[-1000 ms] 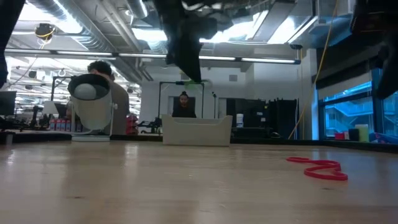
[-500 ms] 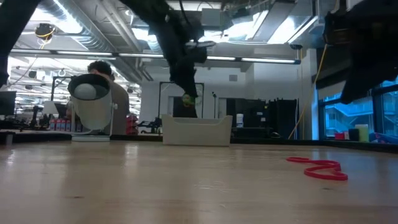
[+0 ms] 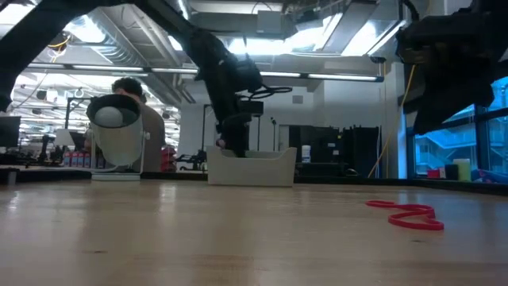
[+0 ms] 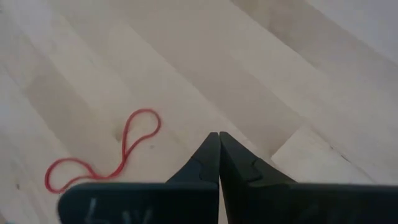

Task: Pick and place rubber bands into bin
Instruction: Put the green rubber band into the white bin, then put the red rubber band into the white bin

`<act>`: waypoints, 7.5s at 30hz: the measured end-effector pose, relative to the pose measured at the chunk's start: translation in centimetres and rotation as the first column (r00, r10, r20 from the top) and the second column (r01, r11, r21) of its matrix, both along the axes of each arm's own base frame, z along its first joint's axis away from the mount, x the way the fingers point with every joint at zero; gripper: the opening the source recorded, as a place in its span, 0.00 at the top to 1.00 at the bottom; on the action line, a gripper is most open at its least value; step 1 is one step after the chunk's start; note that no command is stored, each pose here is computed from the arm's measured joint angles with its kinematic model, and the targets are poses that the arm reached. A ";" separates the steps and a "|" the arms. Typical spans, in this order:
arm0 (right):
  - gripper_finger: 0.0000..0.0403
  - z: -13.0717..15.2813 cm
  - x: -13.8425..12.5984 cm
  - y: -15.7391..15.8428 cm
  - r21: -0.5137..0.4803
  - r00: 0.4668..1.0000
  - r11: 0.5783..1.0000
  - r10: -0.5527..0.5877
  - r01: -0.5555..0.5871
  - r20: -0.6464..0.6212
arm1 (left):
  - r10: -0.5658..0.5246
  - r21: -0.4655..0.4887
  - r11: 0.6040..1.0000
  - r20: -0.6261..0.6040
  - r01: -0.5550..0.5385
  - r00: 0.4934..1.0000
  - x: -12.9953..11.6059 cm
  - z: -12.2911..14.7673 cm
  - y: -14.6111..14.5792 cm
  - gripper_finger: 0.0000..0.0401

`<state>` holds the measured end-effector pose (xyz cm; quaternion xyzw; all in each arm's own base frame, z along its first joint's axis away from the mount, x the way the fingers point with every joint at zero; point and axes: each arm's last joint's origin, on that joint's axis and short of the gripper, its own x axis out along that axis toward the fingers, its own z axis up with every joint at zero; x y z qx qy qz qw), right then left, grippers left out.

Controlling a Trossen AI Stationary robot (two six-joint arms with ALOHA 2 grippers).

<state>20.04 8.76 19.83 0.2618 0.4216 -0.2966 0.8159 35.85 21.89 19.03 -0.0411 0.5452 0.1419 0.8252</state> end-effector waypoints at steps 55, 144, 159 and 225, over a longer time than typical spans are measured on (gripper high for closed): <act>0.99 -0.2 -0.2 -1.3 -0.166 0.948 0.944 0.253 -0.286 -0.194 | 0.078 -0.201 0.979 0.178 -0.041 0.981 -0.5 6.5 -17.2 1.00; 1.00 1.5 13.7 3.9 0.037 0.856 0.936 -0.304 0.350 -0.418 | -0.148 -0.187 0.956 0.363 0.227 0.920 -18.5 3.1 -24.2 1.00; 1.00 10.0 18.6 -10.4 -0.174 0.946 0.983 -0.106 0.054 -0.307 | -0.060 -0.172 0.976 0.366 0.131 0.929 -18.4 3.1 -20.6 1.00; 0.76 -7.1 11.7 1.4 0.219 0.847 0.908 -0.214 0.356 -0.487 | -0.069 -0.189 0.971 0.356 0.144 0.932 -18.7 3.0 -19.5 1.00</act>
